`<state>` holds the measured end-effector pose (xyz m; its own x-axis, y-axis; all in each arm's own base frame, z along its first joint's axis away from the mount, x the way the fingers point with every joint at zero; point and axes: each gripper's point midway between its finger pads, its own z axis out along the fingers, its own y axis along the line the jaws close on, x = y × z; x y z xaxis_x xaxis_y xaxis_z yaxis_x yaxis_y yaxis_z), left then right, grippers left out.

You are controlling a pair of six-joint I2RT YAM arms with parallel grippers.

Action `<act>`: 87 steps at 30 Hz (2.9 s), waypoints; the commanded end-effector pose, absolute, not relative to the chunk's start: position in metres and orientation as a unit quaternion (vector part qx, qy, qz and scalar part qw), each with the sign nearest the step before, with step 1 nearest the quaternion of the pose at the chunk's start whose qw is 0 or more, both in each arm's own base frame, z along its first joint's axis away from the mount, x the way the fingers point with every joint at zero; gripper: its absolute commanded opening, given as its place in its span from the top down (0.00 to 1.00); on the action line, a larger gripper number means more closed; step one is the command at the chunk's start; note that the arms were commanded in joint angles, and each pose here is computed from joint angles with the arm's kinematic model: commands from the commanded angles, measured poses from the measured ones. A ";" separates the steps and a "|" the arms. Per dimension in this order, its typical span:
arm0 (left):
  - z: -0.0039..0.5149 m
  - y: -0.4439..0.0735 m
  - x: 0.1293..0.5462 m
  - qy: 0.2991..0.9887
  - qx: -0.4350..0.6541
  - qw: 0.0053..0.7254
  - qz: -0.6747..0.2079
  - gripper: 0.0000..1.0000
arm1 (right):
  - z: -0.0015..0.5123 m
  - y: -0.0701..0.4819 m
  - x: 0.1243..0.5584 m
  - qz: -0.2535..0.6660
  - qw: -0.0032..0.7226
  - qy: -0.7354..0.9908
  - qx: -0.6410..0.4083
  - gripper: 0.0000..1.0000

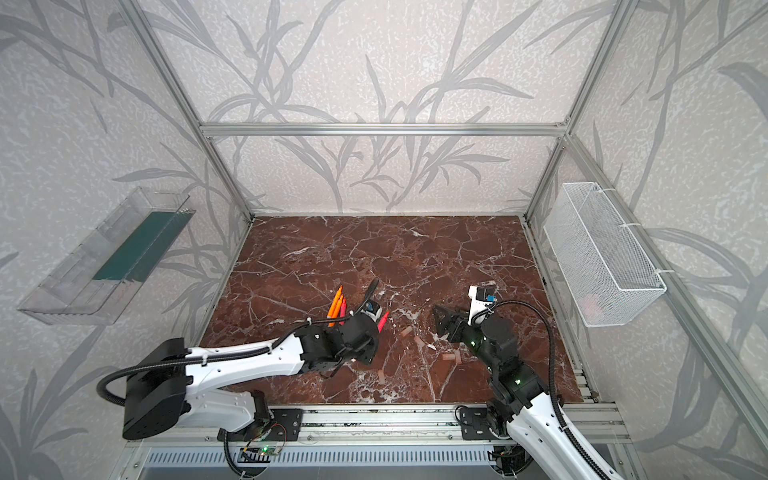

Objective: Insert the pens into the pen caps

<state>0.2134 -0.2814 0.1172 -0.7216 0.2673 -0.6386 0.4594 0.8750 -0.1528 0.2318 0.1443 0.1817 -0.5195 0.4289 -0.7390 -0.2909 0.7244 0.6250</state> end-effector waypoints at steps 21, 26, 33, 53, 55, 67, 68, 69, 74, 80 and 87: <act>0.192 -0.307 0.203 0.803 0.270 0.397 -0.354 0.91 | 0.228 0.268 0.232 0.509 0.464 0.725 0.006 0.28; 0.185 -0.305 0.201 0.806 0.274 0.391 -0.351 0.91 | 0.229 0.274 0.240 0.513 0.467 0.720 0.020 0.32; 0.188 -0.308 0.199 0.802 0.279 0.389 -0.359 0.91 | 0.230 0.272 0.245 0.506 0.471 0.722 0.034 0.45; 0.189 -0.307 0.199 0.792 0.282 0.403 -0.363 0.67 | 0.227 0.293 0.248 0.517 0.444 0.731 0.033 0.97; 0.191 -0.305 0.199 0.788 0.280 0.410 -0.364 0.61 | 0.228 0.296 0.243 0.519 0.445 0.730 0.029 0.99; 0.195 -0.301 0.205 0.785 0.266 0.431 -0.357 0.61 | 0.237 0.318 0.229 0.549 0.446 0.706 0.026 1.00; 0.195 -0.300 0.205 0.785 0.265 0.432 -0.356 0.61 | 0.237 0.318 0.230 0.550 0.446 0.705 0.028 1.00; 0.195 -0.300 0.205 0.785 0.265 0.433 -0.356 0.62 | 0.237 0.318 0.231 0.551 0.447 0.704 0.030 1.00; 0.193 -0.300 0.207 0.786 0.264 0.435 -0.352 0.66 | 0.237 0.326 0.222 0.562 0.439 0.700 0.024 1.00; 0.192 -0.302 0.209 0.785 0.262 0.435 -0.354 0.73 | 0.237 0.328 0.221 0.567 0.437 0.698 0.027 1.00; 0.193 -0.297 0.212 0.788 0.249 0.444 -0.347 0.95 | 0.227 0.326 0.222 0.554 0.435 0.708 0.035 0.91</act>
